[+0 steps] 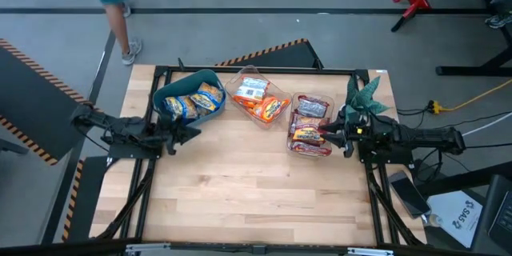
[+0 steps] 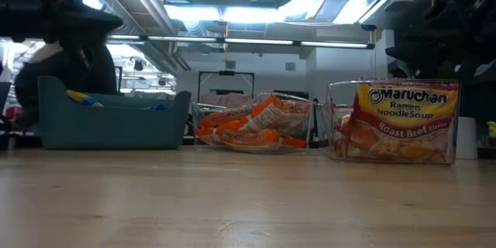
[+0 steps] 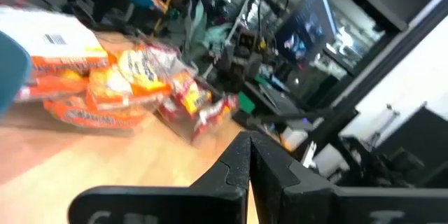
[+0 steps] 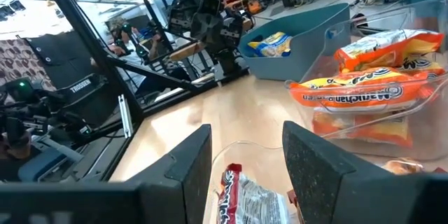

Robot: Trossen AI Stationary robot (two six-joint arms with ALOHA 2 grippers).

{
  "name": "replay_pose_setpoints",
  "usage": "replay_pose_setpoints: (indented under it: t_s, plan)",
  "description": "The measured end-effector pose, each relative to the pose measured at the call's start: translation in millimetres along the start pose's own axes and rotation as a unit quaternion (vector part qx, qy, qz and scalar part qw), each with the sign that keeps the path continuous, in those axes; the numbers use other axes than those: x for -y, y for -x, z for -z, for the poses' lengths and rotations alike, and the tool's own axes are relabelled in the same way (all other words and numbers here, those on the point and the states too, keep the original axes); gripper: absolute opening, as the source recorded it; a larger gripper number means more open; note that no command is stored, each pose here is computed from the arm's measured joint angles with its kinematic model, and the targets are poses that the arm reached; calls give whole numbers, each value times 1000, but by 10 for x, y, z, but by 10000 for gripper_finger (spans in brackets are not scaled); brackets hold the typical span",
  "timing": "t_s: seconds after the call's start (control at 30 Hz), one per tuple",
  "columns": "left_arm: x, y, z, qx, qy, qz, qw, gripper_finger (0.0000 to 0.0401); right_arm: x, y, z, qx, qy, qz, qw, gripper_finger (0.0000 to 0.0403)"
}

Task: Sort Maruchan noodles
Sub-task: Return to Home Position

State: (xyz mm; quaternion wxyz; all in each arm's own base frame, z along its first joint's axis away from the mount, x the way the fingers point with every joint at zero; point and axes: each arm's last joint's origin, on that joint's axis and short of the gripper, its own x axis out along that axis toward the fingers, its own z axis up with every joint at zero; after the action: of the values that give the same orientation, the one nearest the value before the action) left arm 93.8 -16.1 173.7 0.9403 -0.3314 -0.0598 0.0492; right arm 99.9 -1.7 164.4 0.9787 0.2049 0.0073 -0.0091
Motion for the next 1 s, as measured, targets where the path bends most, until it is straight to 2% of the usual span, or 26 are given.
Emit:
replay_pose_setpoints:
  t_s: [0.67,0.87,0.93,1.0]
  plan:
    - [95,59,96,-37,-19,31,999,0,0,0,1,-2,0,-3,1000,160]
    - [128,68,92,-42,-6,53,998,0,-1,0,1,-2,0,-4,1000,160]
    - [157,72,68,-35,-20,74,996,0,-1,0,2,-3,0,-5,1000,160]
    - [158,70,51,-19,-46,66,997,0,-1,0,2,-3,0,-6,1000,160]
